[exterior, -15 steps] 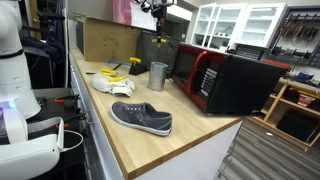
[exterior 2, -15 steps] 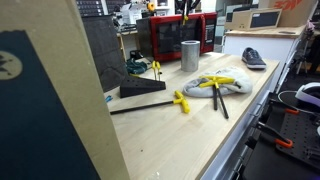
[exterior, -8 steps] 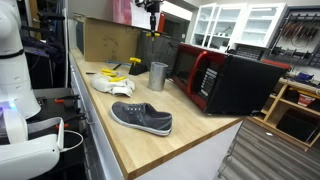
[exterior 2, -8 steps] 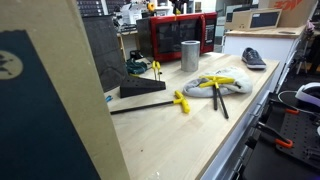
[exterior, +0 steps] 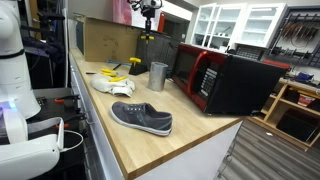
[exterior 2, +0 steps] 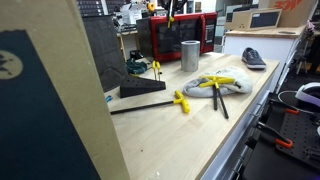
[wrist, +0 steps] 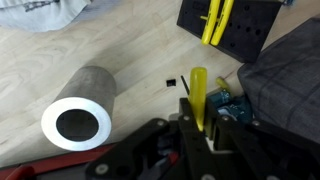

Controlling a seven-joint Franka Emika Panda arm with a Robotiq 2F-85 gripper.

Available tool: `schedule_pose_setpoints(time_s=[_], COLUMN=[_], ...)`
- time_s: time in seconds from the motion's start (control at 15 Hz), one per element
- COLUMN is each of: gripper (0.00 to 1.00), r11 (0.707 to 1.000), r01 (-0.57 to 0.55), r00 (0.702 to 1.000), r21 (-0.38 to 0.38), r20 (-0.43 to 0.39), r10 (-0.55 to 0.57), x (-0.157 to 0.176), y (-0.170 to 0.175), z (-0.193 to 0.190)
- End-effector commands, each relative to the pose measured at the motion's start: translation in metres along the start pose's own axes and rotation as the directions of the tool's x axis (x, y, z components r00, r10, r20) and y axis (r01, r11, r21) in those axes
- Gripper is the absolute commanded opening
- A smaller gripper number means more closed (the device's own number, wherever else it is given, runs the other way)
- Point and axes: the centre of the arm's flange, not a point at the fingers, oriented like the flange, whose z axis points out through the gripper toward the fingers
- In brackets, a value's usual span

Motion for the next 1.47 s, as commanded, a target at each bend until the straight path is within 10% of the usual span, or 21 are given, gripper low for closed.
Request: schedule_pose_setpoints(time_s=[0.0, 1.4], gripper=[0.04, 0.04], r11=[0.999, 0.972], r01=[-0.014, -0.227], r00=[1.0, 0.969], r21=[0.049, 0.057], r20=[0.022, 0.111], r10=[0.013, 0.22], x=[-0.005, -0.025], y=[-0.03, -0.096], z=[-0.002, 0.037])
